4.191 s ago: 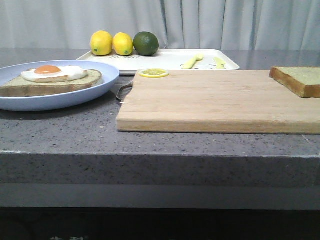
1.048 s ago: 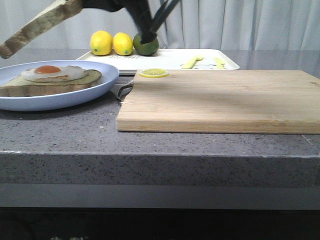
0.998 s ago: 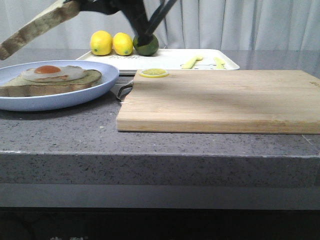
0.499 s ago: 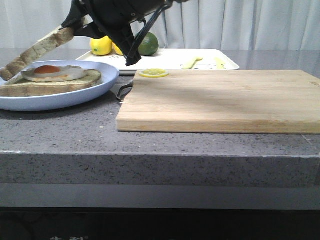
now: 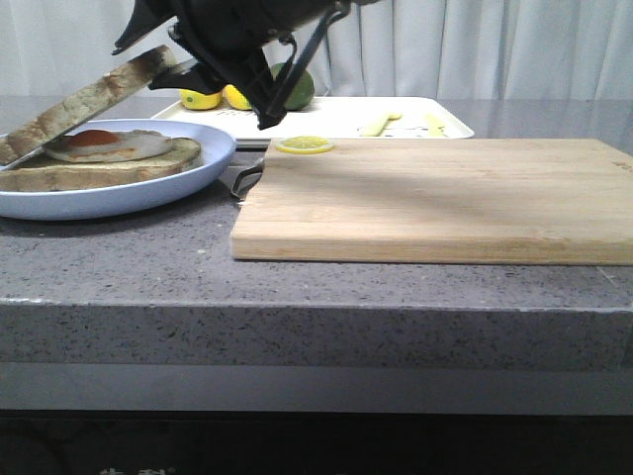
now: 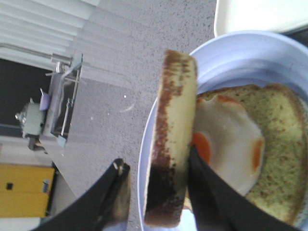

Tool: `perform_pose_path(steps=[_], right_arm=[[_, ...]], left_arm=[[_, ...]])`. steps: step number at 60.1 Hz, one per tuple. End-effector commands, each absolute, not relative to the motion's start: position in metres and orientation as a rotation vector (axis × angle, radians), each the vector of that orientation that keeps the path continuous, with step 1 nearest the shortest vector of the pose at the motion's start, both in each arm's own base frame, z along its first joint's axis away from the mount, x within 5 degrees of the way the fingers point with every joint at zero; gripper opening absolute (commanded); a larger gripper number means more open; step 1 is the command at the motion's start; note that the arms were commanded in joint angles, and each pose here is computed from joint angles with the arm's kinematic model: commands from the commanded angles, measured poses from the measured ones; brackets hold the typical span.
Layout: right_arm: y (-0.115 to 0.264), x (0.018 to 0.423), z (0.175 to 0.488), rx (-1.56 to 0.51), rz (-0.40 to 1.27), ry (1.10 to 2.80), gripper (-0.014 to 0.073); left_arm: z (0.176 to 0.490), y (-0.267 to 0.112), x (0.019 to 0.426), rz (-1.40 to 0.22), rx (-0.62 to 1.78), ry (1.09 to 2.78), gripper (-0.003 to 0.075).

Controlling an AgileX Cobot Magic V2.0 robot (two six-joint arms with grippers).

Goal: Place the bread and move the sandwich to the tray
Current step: 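Lower the bread onto the fried egg and open the right gripper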

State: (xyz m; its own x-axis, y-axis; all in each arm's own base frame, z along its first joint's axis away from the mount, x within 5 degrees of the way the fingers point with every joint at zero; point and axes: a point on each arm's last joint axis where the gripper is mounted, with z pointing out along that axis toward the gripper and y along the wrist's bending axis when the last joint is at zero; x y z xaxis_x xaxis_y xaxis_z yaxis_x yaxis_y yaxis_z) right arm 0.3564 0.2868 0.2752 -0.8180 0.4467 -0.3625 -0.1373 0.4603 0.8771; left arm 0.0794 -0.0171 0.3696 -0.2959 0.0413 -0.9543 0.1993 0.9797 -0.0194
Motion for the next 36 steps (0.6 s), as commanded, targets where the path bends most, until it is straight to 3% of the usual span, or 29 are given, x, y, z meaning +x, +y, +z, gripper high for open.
perform_pose_path(steps=[1, 15, 36], right_arm=[[0.271, 0.347, 0.323, 0.135, 1.412, 2.047, 0.0342], [0.227, 0.335, 0.336, -0.038, 1.224, 2.051, 0.0342], [0.176, 0.271, 0.388, -0.639, 0.842, 2.069, 0.0342]], left_arm=[[0.384, -0.018, 0.082, -0.172, 0.162, 1.771, 0.0462], [0.384, -0.018, 0.082, -0.172, 0.162, 1.771, 0.0462], [0.384, -0.018, 0.082, -0.172, 0.162, 1.771, 0.0462]])
